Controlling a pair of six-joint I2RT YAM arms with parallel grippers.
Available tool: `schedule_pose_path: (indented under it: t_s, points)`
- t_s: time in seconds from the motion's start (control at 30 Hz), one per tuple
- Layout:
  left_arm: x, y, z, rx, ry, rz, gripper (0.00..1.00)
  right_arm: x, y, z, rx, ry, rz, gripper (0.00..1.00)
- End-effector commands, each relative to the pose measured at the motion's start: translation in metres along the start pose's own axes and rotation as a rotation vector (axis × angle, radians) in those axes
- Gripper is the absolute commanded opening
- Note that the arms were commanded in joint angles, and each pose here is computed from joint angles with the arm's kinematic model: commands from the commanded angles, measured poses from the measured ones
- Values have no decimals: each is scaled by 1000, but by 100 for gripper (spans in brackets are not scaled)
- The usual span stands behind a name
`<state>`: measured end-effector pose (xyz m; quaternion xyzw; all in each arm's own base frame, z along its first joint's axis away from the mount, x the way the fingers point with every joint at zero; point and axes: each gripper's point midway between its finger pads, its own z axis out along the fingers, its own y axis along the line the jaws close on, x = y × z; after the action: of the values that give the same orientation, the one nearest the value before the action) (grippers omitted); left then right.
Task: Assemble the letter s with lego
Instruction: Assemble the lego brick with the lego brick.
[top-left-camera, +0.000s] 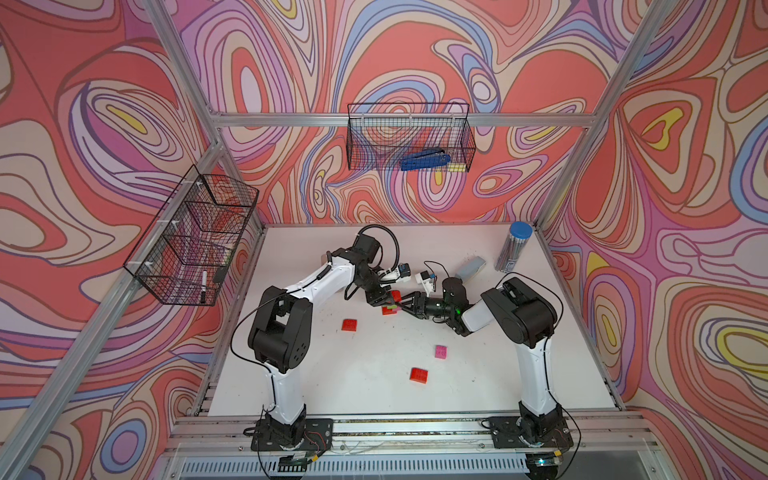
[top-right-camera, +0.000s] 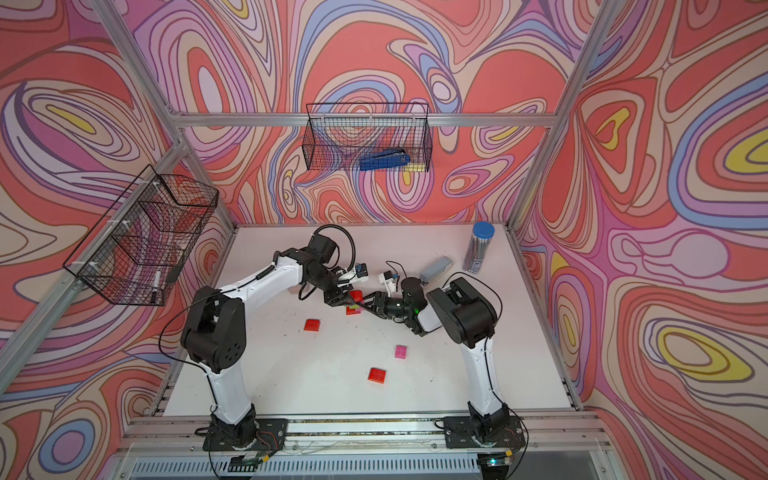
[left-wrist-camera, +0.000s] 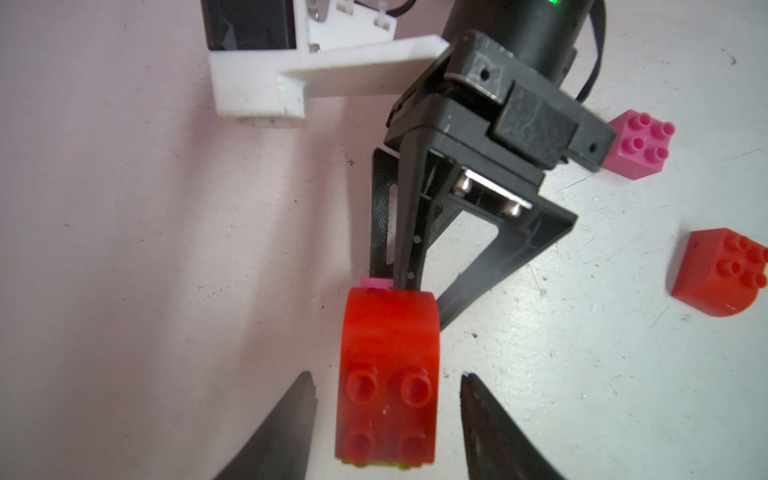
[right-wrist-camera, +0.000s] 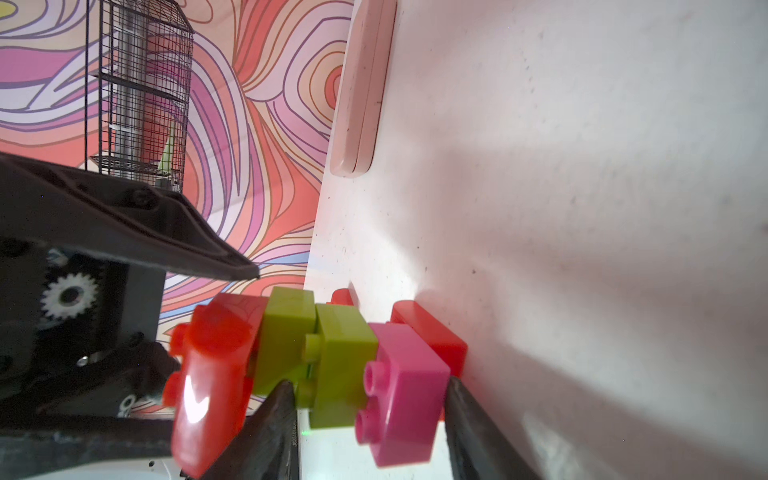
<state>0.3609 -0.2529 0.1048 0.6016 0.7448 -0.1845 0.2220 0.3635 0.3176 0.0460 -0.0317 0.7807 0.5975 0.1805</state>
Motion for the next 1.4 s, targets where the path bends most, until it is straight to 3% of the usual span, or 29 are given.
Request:
schedule_pose_path:
  t_s: [0.0,0.4,0.8,1.37]
  points:
    - [-5,-4,-10,23,-13,-7,57,50,-87,-13,236,43,246,60]
    - [-5,-3,-8,28,-11,-10,57,55,-100,-18,301,53,250,60]
    - [-1,-2,-5,24,5,-13,55,62,-112,-22,363,76,236,54]
    - [3,-1,4,33,28,-13,50,63,-111,-24,362,74,235,53]
